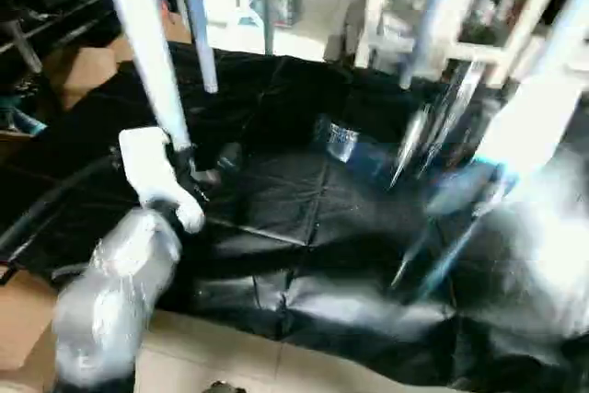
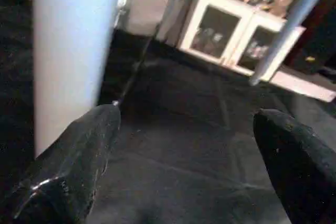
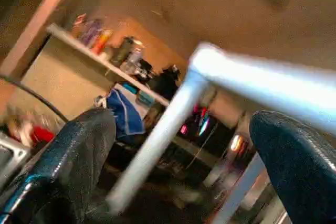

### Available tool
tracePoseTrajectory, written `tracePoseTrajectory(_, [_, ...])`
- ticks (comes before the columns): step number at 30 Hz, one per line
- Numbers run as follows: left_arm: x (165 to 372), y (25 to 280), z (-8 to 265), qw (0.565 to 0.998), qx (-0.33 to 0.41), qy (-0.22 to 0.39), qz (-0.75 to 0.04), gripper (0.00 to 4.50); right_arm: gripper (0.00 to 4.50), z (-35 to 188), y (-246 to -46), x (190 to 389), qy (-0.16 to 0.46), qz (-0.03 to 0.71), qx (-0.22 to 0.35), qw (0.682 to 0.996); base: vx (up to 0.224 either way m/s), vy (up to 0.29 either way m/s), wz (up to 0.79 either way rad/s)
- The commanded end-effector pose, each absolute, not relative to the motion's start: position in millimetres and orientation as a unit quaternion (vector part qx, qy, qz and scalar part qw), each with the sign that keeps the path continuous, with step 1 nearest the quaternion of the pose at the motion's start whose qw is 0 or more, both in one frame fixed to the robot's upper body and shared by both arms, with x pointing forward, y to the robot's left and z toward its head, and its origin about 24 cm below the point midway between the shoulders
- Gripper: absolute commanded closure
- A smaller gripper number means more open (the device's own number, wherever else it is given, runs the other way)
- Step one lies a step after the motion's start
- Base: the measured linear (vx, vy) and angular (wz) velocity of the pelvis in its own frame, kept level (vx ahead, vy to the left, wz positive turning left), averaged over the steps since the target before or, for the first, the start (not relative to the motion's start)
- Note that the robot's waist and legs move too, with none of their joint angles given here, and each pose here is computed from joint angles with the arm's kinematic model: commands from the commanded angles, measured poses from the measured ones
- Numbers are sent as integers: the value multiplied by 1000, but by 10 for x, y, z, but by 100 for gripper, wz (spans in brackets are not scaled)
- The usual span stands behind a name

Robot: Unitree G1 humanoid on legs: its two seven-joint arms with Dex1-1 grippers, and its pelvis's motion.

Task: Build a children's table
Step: Flip table

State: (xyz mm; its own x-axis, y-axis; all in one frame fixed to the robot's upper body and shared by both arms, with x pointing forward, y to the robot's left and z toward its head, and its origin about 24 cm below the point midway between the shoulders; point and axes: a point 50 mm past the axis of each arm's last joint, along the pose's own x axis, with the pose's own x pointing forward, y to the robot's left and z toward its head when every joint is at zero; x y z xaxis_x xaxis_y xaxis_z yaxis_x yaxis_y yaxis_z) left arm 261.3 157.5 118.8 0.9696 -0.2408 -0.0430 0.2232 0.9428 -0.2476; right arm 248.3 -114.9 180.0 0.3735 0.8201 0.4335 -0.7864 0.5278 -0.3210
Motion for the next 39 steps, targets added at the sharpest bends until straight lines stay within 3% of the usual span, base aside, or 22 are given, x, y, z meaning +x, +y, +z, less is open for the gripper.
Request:
tracePoseTrajectory(1, [2585, 1489, 1209, 986, -96, 33, -131, 0, 1, 1773, -1192, 2507, -248, 447, -12, 860, 0, 0, 0])
tracePoseTrajectory(2, [2548, 1423, 1176, 988, -72, 40, -134, 0, 1, 1655, -1297, 2540, -200, 374, 39, 905, 0, 0, 0])
tracePoseTrajectory(3, [2545, 1418, 1174, 988, -70, 41, -135, 0, 1, 1648, -1304, 2541, -196, 369, 42, 907, 0, 0, 0])
tracePoseTrajectory(6, [2476, 1313, 1123, 988, -29, 53, -144, 0, 1, 1440, -1588, 2608, -115, 226, 77, 964, 0, 0, 0])
tracePoseTrajectory(7, [2476, 1313, 1123, 988, -29, 53, -144, 0, 1, 1440, -1588, 2608, -115, 226, 77, 964, 0, 0, 0])
tracePoseTrajectory(10, [2393, 1299, 1121, 987, -32, 20, -154, 0, 1, 1182, -1804, 2553, -9, 131, 89, 987, 0, 0, 0])
tracePoseTrajectory(13, [2386, 1419, 1045, 993, -44, 22, -104, 0, 1, 1064, -1895, 2516, 49, 71, 69, 994, -11, 10, -7])
tracePoseTrajectory(17, [2338, 1542, 896, 997, -28, 52, -51, 0, 1, 1107, -1874, 2458, 40, 87, 57, 994, -105, -15, -9])
tracePoseTrajectory(19, [2280, 1549, 839, 997, -14, 68, -42, 0, 1, 1058, -1870, 2405, 73, 76, 73, 992, -2, -86, 8])
tracePoseTrajectory(22, [2287, 1574, 861, 998, -4, 52, -19, 0, 1, 1092, -1857, 2399, 68, 65, 55, 994, -26, 4, 2])
tracePoseTrajectory(35, [2343, 1530, 913, 998, 10, 34, -42, 0, 1, 1156, -1853, 2456, 50, 65, 40, 996, -90, -1, 3])
tracePoseTrajectory(37, [2413, 1517, 952, 998, 17, 31, -53, 0, 1, 1262, -1953, 2617, 15, 43, 1, 999, -25, 15, 2])
tracePoseTrajectory(39, [2430, 1525, 965, 998, 15, 32, -52, 0, 1, 1313, -1982, 2671, 6, 42, -3, 999, -154, 14, 22])
